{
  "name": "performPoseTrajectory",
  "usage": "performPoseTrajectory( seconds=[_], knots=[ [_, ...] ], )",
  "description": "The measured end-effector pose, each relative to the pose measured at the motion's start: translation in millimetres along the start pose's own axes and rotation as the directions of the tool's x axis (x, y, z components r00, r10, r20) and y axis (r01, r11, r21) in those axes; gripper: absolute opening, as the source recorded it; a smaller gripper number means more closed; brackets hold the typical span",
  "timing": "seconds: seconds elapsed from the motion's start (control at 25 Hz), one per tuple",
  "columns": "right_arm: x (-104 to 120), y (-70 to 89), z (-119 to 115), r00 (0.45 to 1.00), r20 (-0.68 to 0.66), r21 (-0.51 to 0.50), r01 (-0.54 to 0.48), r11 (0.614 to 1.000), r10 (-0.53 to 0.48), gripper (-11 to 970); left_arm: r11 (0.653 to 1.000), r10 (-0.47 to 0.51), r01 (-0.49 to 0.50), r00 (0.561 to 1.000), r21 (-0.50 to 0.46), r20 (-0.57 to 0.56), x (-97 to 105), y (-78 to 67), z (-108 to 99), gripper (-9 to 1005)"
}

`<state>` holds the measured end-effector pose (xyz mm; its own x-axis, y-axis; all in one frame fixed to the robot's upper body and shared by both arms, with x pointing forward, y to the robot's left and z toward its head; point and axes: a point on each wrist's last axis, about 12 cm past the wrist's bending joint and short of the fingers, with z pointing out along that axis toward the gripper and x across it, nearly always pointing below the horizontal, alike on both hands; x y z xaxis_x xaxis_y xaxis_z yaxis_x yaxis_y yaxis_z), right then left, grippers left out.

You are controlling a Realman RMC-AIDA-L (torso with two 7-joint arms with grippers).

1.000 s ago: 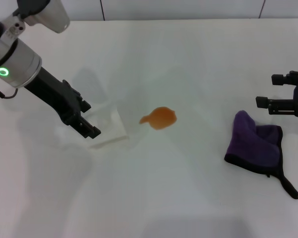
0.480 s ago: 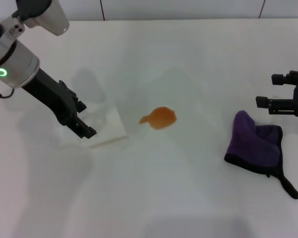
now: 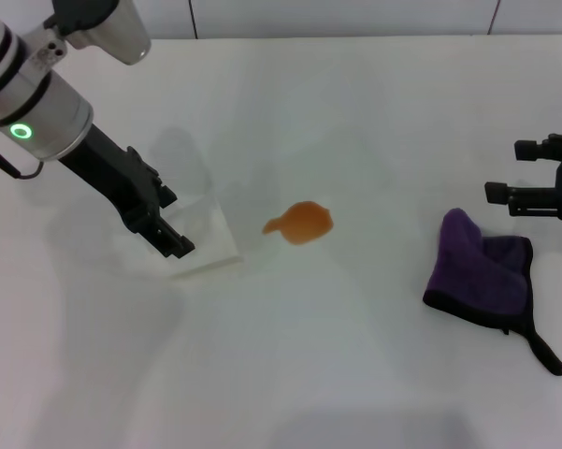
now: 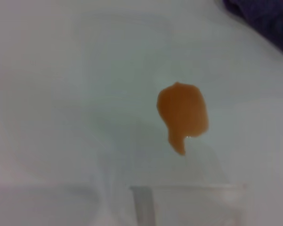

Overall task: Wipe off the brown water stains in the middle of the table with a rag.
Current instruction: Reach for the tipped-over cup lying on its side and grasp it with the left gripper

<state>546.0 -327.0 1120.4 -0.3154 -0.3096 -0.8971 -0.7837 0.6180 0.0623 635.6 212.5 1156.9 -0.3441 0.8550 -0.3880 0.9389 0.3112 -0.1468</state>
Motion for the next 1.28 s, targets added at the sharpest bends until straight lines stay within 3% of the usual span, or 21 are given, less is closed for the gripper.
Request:
performPoseTrajectory(
  seconds=[1.28],
  knots=[
    [-0.7, -1.6, -2.0, 1.000, 0.015, 0.010, 0.004, 1.000, -0.004, 825, 1.000, 0.022, -0.022, 1.000, -0.004, 0.010, -6.3, -0.9, 9.5, 772]
  ],
)
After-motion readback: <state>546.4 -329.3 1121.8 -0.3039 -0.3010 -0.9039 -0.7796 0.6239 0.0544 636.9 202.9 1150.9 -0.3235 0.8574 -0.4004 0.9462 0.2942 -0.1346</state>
